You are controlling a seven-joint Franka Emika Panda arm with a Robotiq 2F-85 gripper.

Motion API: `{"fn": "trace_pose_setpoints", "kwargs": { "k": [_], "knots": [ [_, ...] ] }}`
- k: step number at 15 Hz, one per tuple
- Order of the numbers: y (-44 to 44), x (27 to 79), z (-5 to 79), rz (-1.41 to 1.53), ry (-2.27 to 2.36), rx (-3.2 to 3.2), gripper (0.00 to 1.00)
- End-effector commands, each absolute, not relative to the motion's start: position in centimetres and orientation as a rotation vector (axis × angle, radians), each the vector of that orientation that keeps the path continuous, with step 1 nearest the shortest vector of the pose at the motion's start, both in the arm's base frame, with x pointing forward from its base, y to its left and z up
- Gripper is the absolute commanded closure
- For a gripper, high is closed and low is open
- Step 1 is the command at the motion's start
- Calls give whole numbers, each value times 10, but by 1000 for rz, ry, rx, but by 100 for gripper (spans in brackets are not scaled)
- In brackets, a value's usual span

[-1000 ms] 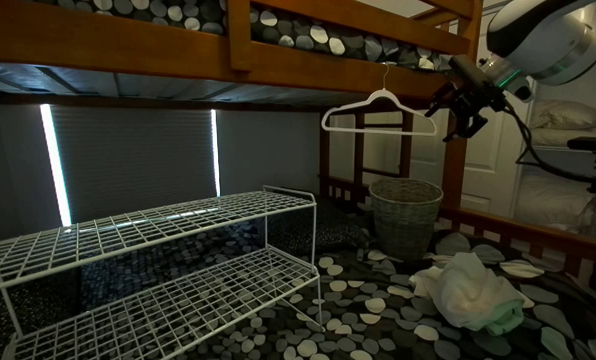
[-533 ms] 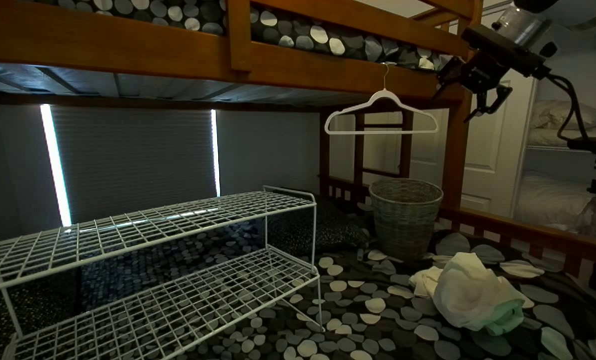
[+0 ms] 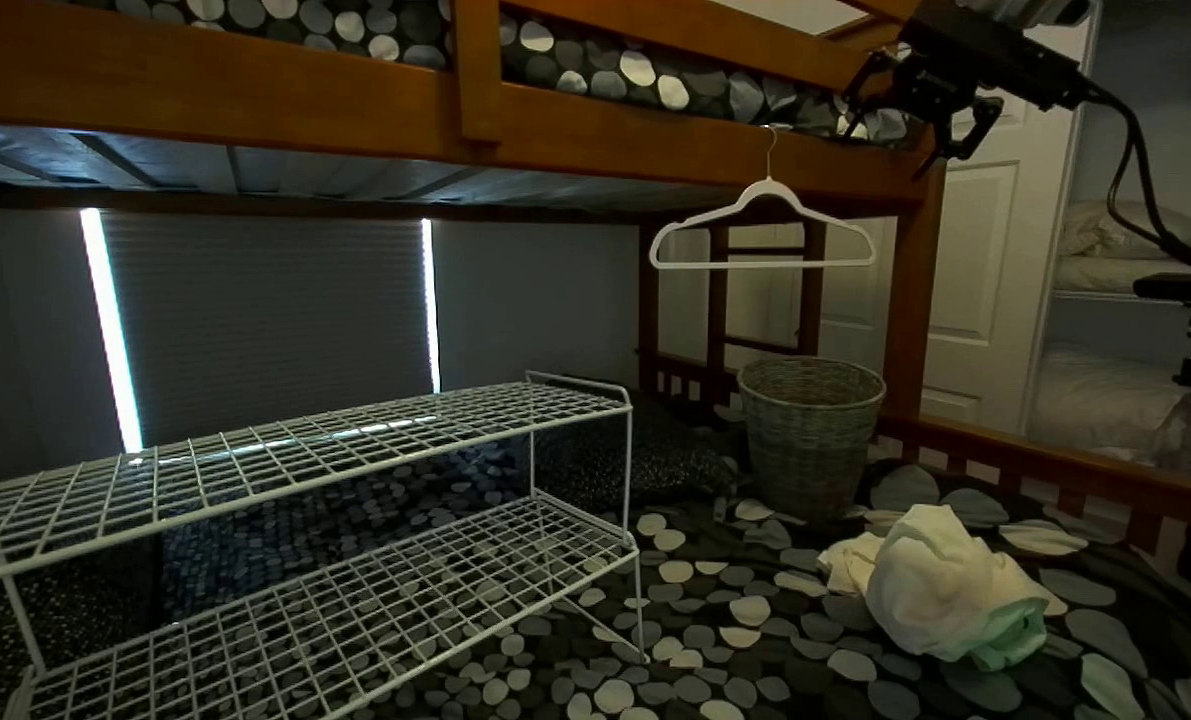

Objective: Change the white clothes hanger on the base of the top bunk

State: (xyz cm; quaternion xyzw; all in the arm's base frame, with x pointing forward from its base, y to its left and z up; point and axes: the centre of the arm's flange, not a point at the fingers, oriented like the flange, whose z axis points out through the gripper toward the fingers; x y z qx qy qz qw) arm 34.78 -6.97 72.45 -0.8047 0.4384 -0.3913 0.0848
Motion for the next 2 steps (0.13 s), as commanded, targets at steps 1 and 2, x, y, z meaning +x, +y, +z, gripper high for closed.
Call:
{"fn": "trace_pose_setpoints", "kwargs": {
  "k": [1,2],
  "knots": [
    [-70,348,725,-1181,1296,-2414,0],
    [-70,348,725,-1187,1290,-2422,0]
  ]
}}
